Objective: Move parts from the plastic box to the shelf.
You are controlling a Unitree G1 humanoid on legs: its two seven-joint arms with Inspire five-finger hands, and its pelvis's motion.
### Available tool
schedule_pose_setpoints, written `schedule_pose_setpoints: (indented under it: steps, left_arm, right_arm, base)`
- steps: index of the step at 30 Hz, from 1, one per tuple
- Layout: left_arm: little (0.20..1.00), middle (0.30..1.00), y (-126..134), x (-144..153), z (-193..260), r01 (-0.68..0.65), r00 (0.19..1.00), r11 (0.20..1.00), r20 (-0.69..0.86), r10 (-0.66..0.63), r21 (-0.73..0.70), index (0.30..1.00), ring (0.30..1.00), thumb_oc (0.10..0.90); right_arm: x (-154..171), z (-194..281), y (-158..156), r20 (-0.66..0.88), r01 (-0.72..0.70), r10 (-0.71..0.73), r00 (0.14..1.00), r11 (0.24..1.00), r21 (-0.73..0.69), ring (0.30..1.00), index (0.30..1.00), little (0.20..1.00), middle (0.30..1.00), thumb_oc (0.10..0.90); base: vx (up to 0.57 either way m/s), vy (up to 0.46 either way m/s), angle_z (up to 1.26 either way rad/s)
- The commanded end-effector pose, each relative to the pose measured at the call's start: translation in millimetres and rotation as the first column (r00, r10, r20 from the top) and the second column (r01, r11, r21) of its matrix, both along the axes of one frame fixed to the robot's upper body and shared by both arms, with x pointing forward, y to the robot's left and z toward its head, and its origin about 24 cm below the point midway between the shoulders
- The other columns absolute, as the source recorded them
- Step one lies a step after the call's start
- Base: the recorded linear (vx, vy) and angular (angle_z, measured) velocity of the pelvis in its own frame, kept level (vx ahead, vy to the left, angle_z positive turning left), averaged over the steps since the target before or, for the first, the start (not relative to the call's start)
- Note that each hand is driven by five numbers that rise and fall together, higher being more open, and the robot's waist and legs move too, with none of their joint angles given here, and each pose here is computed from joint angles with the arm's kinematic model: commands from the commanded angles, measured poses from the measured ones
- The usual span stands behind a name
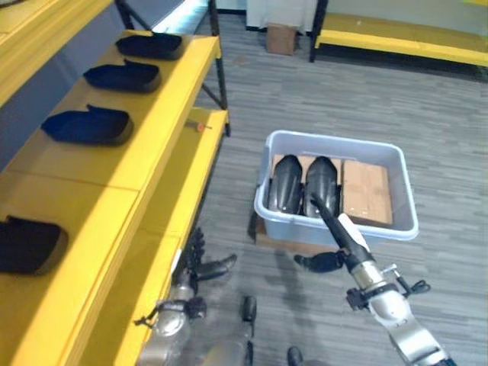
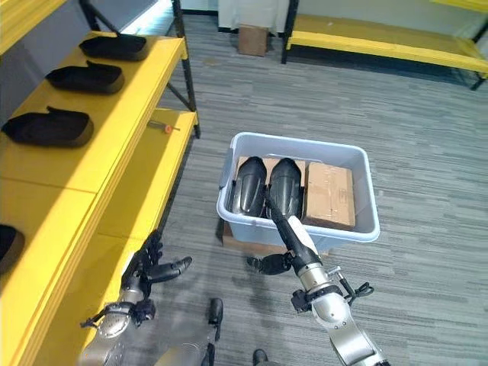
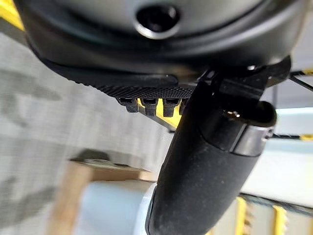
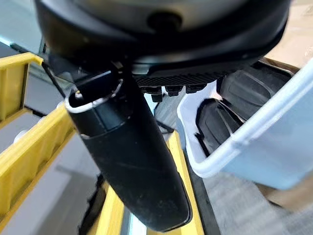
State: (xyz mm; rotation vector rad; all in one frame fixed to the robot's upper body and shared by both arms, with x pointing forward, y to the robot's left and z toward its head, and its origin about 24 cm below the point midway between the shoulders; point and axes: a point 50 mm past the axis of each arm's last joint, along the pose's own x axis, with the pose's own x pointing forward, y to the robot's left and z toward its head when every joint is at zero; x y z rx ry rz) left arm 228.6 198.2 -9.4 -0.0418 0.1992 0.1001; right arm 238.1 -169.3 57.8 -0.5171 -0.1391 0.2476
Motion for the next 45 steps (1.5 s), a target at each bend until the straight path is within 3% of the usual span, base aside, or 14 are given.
schedule_pose_setpoints:
  steps: [1, 8, 17, 39, 45]
  left_arm:
    - [1.000, 1.000, -5.5, 7.5, 32.1, 0.017, 0.980, 1.000, 0.197, -0.015, -0.011, 1.000, 1.000, 0.900]
    - [1.000, 1.000, 3.5, 10.3, 38.9, 0.017, 0.979, 0.997, 0.199, -0.032, 0.074, 1.000, 1.000, 0.900]
    - [1.000, 1.000, 7.4, 5.1, 37.1, 0.018, 0.980, 0.997, 0.196, -0.033, 0.077, 1.000, 1.000, 0.900]
    - [1.000, 1.000, 1.6, -2.2, 28.7, 0.028, 0.985, 0.999, 0.169, -0.024, -0.026, 1.000, 1.000, 0.900]
    - [1.000, 1.000, -4.0, -0.2, 31.3, 0.065, 0.983, 0.998, 0.171, -0.062, -0.012, 1.000, 1.000, 0.900]
  right_arm:
    - [11.1, 38.8, 17.7, 0.210, -0.097, 0.084, 0.974, 0.994, 0.055, 1.000, 1.000, 1.000, 1.000, 0.900]
    - [9.3, 36.8, 29.7, 0.194, -0.138, 0.125, 0.973, 0.989, 0.054, 1.000, 1.000, 1.000, 1.000, 0.900]
    - [11.3, 41.4, 31.5, 0.222, -0.125, 0.115, 0.968, 0.992, 0.032, 1.000, 1.000, 1.000, 1.000, 0.900]
    - [3.9, 46.2, 6.8, 0.228, -0.093, 0.086, 0.970, 0.995, 0.019, 1.000, 1.000, 1.000, 1.000, 0.900]
    - [4.9, 41.9, -8.6, 0.226, 0.007, -0.008, 0.974, 1.000, 0.008, 1.000, 1.000, 1.000, 1.000, 0.900]
  base:
    - [0.48, 0.195, -0.46]
    - [0.24, 0.124, -0.36]
    - [0.16, -0.073, -0.14]
    - [0.10, -0.168, 0.12]
    - [0.12, 0.141, 0.18]
